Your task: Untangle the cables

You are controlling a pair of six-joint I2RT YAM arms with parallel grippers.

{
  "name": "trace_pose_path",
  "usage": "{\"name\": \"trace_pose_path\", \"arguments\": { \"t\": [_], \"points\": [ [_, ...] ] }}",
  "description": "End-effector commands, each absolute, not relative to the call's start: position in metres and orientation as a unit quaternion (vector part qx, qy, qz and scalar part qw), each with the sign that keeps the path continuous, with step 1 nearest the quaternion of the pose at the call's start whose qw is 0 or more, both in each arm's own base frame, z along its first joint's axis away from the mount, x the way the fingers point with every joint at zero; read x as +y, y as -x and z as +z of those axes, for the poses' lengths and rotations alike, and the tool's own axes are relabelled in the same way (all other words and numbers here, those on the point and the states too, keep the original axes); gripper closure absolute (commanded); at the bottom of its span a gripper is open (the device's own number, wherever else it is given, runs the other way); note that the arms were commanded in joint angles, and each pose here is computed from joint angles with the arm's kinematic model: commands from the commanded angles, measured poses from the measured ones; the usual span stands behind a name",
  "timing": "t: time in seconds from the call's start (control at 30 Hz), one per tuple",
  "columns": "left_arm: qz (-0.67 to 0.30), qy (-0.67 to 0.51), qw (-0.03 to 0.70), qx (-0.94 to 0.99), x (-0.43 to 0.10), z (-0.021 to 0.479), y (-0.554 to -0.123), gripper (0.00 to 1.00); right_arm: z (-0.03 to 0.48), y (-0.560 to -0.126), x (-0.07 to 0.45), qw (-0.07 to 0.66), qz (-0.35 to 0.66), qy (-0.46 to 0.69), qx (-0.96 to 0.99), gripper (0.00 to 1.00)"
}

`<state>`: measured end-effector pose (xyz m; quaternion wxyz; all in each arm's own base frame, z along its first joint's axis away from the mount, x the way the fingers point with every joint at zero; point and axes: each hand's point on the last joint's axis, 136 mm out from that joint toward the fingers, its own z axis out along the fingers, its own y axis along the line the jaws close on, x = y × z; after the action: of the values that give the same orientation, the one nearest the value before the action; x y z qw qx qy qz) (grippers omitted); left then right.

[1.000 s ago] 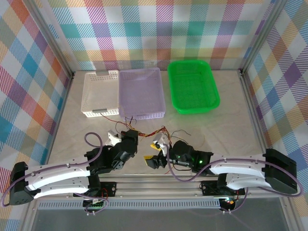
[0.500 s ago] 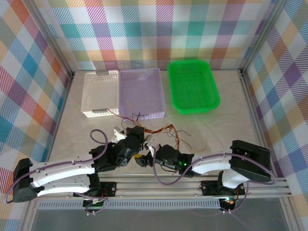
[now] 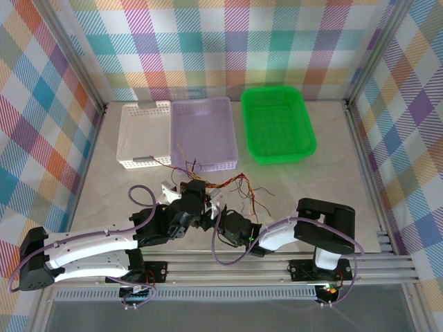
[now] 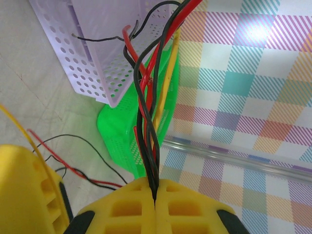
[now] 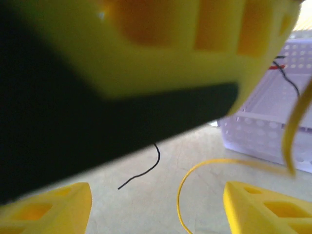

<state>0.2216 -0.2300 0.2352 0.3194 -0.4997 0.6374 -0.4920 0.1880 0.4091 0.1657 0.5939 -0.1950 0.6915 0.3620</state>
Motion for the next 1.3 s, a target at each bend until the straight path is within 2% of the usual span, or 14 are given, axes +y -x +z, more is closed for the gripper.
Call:
{"name": "trace_pose_path", "arguments": {
  "t": [0.0, 0.37, 0.6, 0.87, 1.0, 1.27],
  "points": [
    [-0.542, 0.484, 0.283, 0.626, -0.252, 0.261, -0.214, 1.00, 0.174, -0.198, 0.413, 0.609, 0.367, 0.148, 0.687, 0.29],
    [-0.549, 0.478, 0.290, 0.622, -0.251, 0.271, -0.212, 1.00, 0.133, -0.210, 0.390, 0.590, 0.336, 0.085, 0.729, 0.30],
    [-0.556, 0.467, 0.290, 0.624, -0.261, 0.282, -0.208, 1.00, 0.134, -0.208, 0.391, 0.585, 0.372, 0.063, 0.718, 0.28],
    [-0.560, 0.462, 0.288, 0.625, -0.262, 0.283, -0.204, 1.00, 0.152, -0.208, 0.395, 0.590, 0.404, 0.048, 0.698, 0.31],
    [-0.565, 0.459, 0.289, 0.622, -0.263, 0.287, -0.201, 1.00, 0.144, -0.220, 0.380, 0.590, 0.391, 0.003, 0.706, 0.37],
    [-0.569, 0.451, 0.291, 0.623, -0.267, 0.292, -0.199, 1.00, 0.138, -0.224, 0.373, 0.578, 0.401, -0.021, 0.710, 0.71]
  ]
}}
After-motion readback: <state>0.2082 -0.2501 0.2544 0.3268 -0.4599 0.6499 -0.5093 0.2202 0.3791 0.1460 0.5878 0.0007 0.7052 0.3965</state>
